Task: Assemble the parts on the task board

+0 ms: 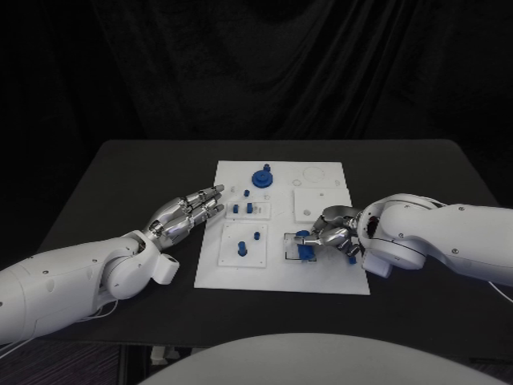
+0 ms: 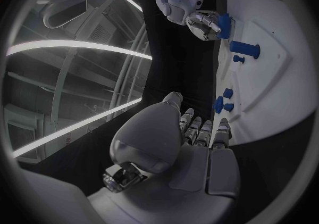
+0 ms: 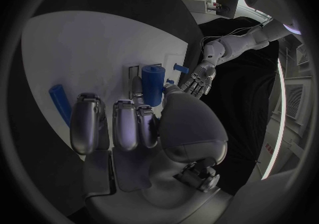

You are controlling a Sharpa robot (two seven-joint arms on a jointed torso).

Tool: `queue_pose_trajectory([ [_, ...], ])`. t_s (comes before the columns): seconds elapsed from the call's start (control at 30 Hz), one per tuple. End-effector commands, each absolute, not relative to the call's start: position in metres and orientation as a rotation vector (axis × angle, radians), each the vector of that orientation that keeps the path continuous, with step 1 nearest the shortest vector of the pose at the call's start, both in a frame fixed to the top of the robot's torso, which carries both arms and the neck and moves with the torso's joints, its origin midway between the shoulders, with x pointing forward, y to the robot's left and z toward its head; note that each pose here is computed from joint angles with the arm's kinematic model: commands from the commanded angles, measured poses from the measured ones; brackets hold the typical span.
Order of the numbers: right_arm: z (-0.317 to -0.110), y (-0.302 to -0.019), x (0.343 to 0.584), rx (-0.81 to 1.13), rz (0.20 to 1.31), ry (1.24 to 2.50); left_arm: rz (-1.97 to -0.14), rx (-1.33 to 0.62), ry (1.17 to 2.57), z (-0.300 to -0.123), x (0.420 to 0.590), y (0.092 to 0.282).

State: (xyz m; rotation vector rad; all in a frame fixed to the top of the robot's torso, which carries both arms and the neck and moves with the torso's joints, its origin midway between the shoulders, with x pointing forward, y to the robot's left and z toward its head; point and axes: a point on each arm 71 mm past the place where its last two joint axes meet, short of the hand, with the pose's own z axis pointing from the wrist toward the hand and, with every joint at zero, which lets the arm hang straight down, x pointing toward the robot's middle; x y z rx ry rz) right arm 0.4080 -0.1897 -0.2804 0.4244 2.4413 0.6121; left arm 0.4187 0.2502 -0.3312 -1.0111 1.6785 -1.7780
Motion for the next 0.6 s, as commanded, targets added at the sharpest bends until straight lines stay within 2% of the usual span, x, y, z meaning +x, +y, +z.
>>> queue_pose_trajectory([
  [0.03, -0.2824, -0.1904, 0.4069, 0.425, 0.597, 2.46, -1.809, -1.007, 1.662, -0.3304, 0.4178, 0.2483],
  [0.6, -0.2836, -0.1887, 0.4059, 0.409, 0.594, 2.482, -1.806, -1.01, 1.669, -0.3319, 0.4177, 0.2481],
])
